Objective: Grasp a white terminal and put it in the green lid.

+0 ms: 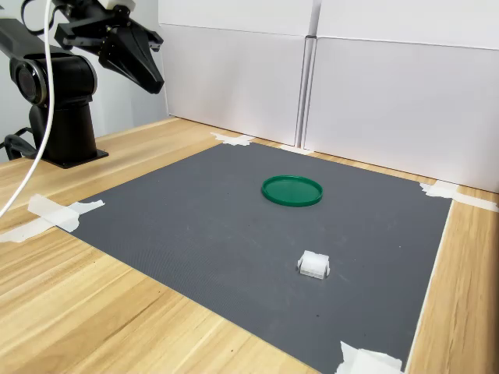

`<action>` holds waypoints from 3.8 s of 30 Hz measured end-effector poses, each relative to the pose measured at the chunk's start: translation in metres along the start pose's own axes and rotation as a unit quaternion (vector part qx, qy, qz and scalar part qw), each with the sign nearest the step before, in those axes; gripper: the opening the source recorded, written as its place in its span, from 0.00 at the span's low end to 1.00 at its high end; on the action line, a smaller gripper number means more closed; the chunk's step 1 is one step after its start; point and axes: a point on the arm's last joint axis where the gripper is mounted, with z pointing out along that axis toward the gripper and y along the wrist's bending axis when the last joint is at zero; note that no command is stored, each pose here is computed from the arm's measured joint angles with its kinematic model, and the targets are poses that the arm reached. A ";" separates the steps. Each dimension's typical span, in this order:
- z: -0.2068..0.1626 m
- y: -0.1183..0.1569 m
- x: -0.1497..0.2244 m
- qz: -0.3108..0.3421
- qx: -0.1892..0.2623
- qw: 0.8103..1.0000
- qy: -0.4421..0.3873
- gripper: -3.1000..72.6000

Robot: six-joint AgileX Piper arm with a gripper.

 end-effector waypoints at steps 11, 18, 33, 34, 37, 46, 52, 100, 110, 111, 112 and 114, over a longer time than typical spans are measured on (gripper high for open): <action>0.052 -0.005 -0.054 -0.056 -0.006 0.987 0.152 0.01; 0.081 -0.008 -0.088 -0.086 -0.011 0.981 0.175 0.01; 0.136 -0.015 -0.113 -0.320 -0.069 0.910 0.253 0.01; 0.140 -0.018 -0.113 -0.327 -0.080 0.904 0.261 0.01; 0.147 -0.031 -0.113 -0.346 -0.110 0.891 0.275 0.02; 0.172 -0.071 -0.126 -0.360 -0.098 0.880 0.293 0.35; 0.178 -0.073 -0.151 -0.297 -0.077 0.915 0.263 0.72; 0.280 -0.048 -0.148 -0.211 -0.097 0.912 0.338 0.93; 0.298 -0.047 -0.131 -0.205 -0.111 0.903 0.362 0.93; 0.300 -0.046 -0.130 -0.204 -0.112 0.902 0.363 0.93; 0.301 -0.046 -0.129 -0.204 -0.113 0.901 0.365 0.93; 0.303 -0.046 -0.127 -0.206 -0.116 0.900 0.367 0.93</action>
